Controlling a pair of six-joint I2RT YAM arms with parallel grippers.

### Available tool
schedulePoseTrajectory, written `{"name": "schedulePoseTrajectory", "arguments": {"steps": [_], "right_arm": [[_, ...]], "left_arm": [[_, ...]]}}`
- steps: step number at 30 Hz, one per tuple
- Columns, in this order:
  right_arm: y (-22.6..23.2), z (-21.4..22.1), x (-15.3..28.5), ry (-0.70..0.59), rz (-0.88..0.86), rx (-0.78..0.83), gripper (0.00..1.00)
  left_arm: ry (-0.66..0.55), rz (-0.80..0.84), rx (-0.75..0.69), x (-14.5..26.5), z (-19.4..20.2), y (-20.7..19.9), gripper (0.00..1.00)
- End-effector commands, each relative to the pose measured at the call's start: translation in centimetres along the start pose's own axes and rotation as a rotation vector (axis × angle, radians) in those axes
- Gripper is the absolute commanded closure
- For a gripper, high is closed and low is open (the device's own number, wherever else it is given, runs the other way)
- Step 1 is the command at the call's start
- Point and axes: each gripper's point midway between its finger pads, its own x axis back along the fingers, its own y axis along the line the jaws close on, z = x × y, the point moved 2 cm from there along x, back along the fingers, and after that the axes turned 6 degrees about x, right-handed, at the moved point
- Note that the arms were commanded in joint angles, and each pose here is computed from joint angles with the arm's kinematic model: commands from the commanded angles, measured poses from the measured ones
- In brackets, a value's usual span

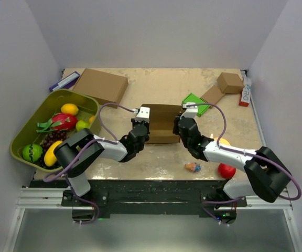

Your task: Fold the paper box

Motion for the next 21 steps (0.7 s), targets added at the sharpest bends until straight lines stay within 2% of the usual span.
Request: {"name": "schedulePoseTrajectory", "arguments": {"steps": [1, 6, 8, 10, 17, 21], "right_arm": [[0.9, 0.6, 1.1, -0.004, -0.033, -0.052, 1.00], [0.3, 1.9, 1.6, 0.016, -0.013, -0.054, 1.00], [0.1, 2.0, 1.8, 0.016, -0.005, -0.057, 1.00], [-0.1, 1.7, 1.9, 0.011, 0.003, -0.057, 1.00], [-0.4, 1.4, 2.1, 0.005, 0.018, -0.051, 1.00], [-0.4, 1.6, 2.2, 0.007, 0.017, -0.054, 1.00]], "left_arm": [[-0.008, 0.047, 0.070, 0.9, 0.4, -1.5, 1.00], [0.020, 0.088, 0.100, 1.9, 0.8, -1.6, 0.98], [0.018, 0.129, 0.114, 2.3, 0.2, -2.1, 0.85], [0.028, 0.148, 0.111, 2.7, 0.0, -2.2, 0.78], [0.018, 0.199, 0.120, 4.0, -2.7, -2.3, 0.45], [0.048, 0.194, 0.124, 4.6, -3.2, -1.9, 0.36]]}}
